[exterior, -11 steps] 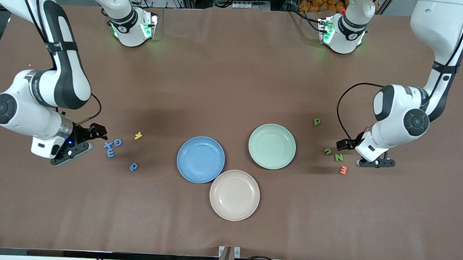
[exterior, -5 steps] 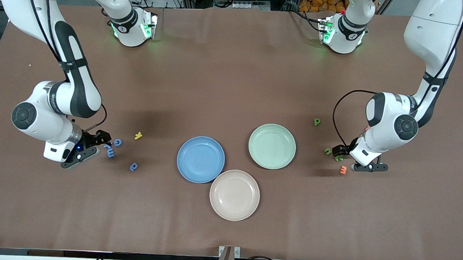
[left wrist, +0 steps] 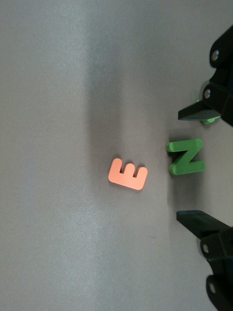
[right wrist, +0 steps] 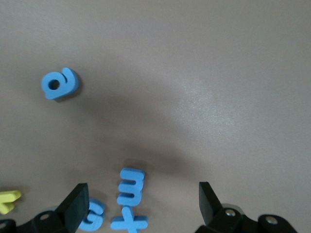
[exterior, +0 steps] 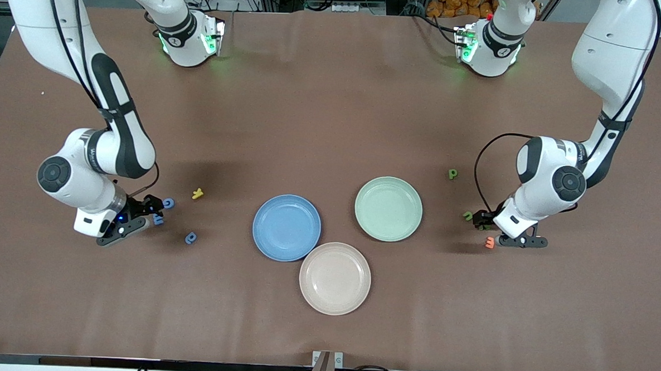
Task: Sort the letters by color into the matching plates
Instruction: 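Close both grippers on the green N and blue m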
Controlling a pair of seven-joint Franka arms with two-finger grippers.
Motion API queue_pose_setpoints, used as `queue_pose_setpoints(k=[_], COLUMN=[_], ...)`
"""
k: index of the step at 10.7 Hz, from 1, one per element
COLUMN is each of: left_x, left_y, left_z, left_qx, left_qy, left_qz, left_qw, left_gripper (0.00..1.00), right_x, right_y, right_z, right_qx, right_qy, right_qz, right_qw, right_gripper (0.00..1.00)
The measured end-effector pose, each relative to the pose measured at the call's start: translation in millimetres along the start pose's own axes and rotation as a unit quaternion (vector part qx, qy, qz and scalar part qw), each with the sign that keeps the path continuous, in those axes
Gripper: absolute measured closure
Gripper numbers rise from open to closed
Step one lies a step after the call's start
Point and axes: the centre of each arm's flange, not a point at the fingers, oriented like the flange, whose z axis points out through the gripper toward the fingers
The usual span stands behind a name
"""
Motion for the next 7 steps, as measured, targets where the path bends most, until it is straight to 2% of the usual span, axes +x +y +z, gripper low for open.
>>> queue_pose_setpoints(k=[4,7], left_x=[-0.6,-1.7], left_y=[3.1,6.8], left_z=[1.6,4.3], left_qx=[0.003,0.003], left_qy=[-0.001,-0.003], left_qz=[0.007,0.010], left_qw=[1.000,1.000], left_gripper=[0.24,0.24], right_x=[-2.9,-13.2], right_y=[0.1,-3.5], right_z=[23.1,36.5], right_qx=[-0.007,-0.013], right_qy=[0.002,0.005], right_qz=[-0.001,0.000], right_qw=[1.000,1.000], right_gripper=[0.00,0.00])
